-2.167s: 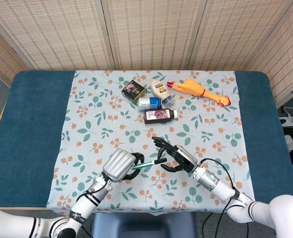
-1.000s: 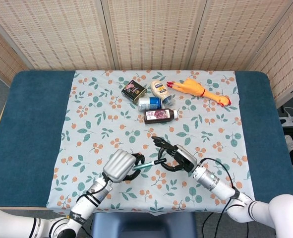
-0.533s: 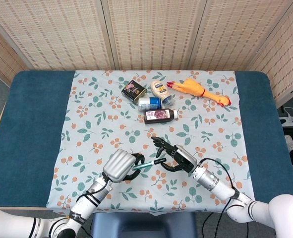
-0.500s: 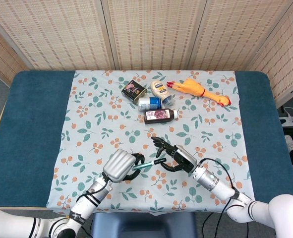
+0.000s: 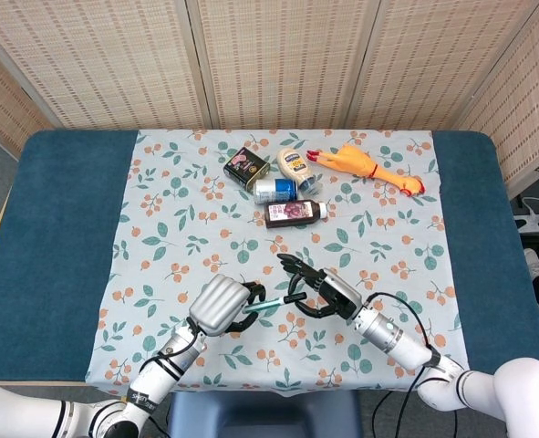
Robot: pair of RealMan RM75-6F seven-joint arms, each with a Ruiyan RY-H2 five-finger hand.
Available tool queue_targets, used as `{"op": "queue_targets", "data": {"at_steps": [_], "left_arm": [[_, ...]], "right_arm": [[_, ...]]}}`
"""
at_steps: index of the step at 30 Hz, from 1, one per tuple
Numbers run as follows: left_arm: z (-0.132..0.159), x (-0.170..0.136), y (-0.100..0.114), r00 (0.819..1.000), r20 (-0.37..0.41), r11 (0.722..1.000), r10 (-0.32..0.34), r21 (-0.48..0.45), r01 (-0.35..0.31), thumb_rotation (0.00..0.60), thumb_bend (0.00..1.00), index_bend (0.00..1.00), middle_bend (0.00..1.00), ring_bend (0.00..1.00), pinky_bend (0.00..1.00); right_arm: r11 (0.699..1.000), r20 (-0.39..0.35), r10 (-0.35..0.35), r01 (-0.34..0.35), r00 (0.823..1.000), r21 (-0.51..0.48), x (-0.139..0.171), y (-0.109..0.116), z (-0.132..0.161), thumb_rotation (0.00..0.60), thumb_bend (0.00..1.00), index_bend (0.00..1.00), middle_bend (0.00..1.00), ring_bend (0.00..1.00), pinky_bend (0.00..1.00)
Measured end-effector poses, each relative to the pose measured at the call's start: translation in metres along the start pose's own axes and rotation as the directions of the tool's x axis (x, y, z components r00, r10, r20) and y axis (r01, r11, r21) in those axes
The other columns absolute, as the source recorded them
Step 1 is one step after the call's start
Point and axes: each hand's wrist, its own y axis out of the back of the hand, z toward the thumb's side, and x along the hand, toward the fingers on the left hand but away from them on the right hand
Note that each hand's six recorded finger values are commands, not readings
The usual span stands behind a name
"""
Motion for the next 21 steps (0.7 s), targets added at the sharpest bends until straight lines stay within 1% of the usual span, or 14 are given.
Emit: {"op": "queue_targets", "data": {"at_steps": [11, 21], "left_arm": [[0.0001, -0.0002, -0.0003, 1.0, 0.002, 1.0, -0.005, -0.004, 0.005, 0.6, 0.4, 0.73, 0.87, 0.95, 1.0], [0.0013, -0.0014, 0.0002, 1.0, 0.007, 1.0, -0.005, -0.003, 0.005, 0.6, 0.4, 0.74, 0.87, 0.95, 1.0]], "right_arm": [[1.0, 0.002, 0.005, -0.005, 1.0, -0.003, -0.0008, -0.0014, 0.0004, 0.6, 0.32, 0.51, 0.0, 0.0, 0.0], [1.0, -0.002, 0.014, -0.014, 1.0, 0.012, 0.0009, -0.0032, 0.003, 0.6, 0.32, 0.5, 0.0, 0.0, 0.0]]}}
